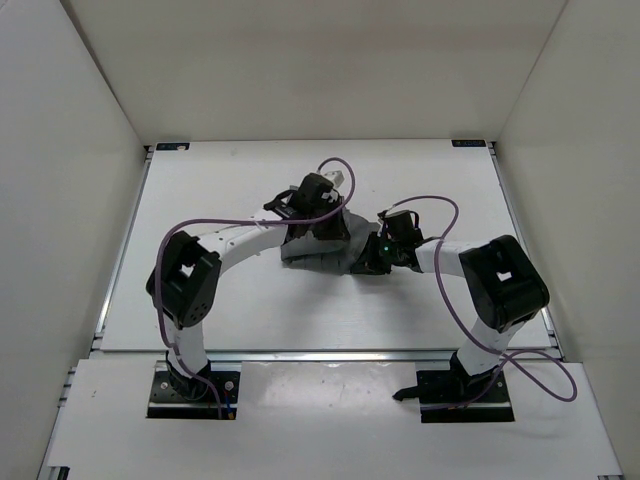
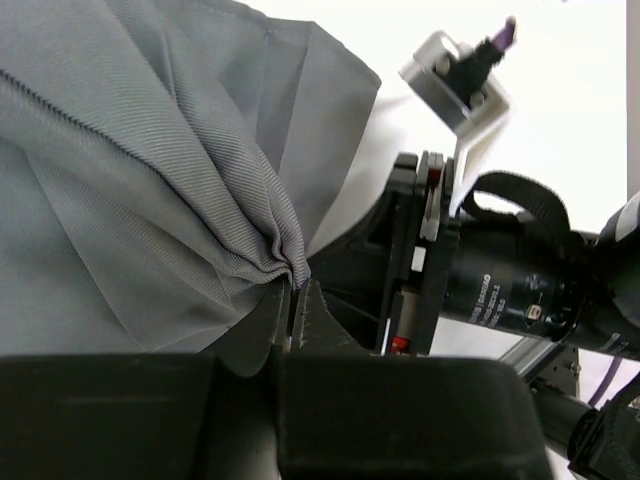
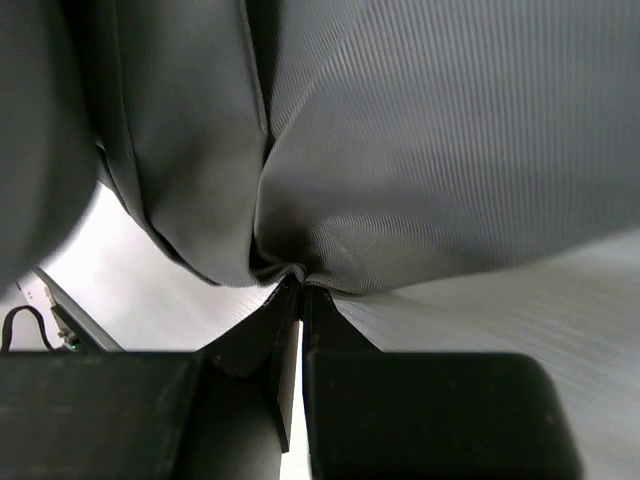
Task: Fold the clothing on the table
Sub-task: Fold the skirt
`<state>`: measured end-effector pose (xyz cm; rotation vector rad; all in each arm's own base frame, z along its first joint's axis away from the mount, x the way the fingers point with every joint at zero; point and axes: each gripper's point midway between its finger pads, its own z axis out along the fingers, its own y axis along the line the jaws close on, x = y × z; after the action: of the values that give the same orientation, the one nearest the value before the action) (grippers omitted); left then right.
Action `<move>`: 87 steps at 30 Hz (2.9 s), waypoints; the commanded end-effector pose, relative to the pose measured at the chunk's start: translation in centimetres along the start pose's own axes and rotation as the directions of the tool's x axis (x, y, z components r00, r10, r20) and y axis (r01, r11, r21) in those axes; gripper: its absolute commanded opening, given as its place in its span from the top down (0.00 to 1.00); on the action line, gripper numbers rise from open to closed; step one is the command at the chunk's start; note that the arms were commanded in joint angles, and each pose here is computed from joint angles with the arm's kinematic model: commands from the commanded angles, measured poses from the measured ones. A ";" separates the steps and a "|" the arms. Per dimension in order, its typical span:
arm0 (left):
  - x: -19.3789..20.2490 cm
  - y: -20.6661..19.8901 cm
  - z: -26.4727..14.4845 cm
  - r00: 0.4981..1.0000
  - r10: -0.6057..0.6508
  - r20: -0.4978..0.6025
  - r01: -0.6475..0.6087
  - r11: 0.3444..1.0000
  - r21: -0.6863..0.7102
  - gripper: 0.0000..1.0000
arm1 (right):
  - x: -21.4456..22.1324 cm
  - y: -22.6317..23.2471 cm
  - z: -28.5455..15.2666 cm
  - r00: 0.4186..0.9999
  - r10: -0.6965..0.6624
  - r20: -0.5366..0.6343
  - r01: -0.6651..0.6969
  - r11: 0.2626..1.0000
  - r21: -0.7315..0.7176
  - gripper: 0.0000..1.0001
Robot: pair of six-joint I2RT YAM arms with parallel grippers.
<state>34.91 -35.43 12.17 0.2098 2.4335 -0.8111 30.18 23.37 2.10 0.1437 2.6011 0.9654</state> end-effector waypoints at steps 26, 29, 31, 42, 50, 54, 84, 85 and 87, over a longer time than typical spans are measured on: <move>3.5 -4.5 -2.0 0.973 0.178 -0.149 -0.158 0.978 0.135 1.00 | 0.1 -2.7 0.3 1.000 0.008 -0.022 -0.006 0.998 0.061 1.00; 6.3 -3.2 -1.3 0.965 0.171 -0.197 -0.149 0.981 0.123 1.00 | 0.0 -3.0 0.0 1.000 0.014 -0.013 -0.013 0.998 0.062 1.00; 7.5 -2.3 -0.8 0.958 0.177 -0.226 -0.156 0.982 0.108 1.00 | -0.2 -2.9 -0.3 1.000 0.020 -0.003 -0.020 0.998 0.057 1.00; 5.8 -2.2 0.8 0.996 0.038 -0.082 -0.027 0.991 0.128 1.00 | 0.2 -3.0 -0.3 1.000 0.021 -0.011 -0.020 0.998 0.059 1.00; -1.5 -3.8 -3.1 0.968 -0.043 0.246 0.011 0.991 0.130 1.00 | 0.4 -2.6 -0.1 1.000 0.004 -0.016 -0.003 0.999 0.050 1.00; -2.9 -3.4 -2.6 0.968 -0.049 0.248 0.020 0.993 0.117 1.00 | 0.5 -2.5 0.1 1.000 0.007 -0.022 -0.006 0.999 0.045 1.00; 5.2 -3.0 1.7 0.999 -0.046 -0.025 0.049 0.986 0.161 0.37 | -0.7 -2.6 -0.6 1.000 0.012 0.007 -0.013 0.999 0.034 1.00; 4.0 -3.7 1.3 0.999 -0.040 -0.008 0.040 0.982 0.184 0.28 | -0.6 -2.6 -0.6 1.000 0.004 0.005 -0.004 0.999 0.032 1.00; 1.7 -4.2 0.5 1.000 -0.025 0.017 0.021 0.979 0.205 0.17 | -0.6 -2.2 -0.7 1.000 -0.004 0.009 0.004 1.000 0.025 1.00</move>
<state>30.08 -38.16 8.36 0.2129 2.4590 -0.9795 30.93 22.14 2.01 0.1703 2.5929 1.0165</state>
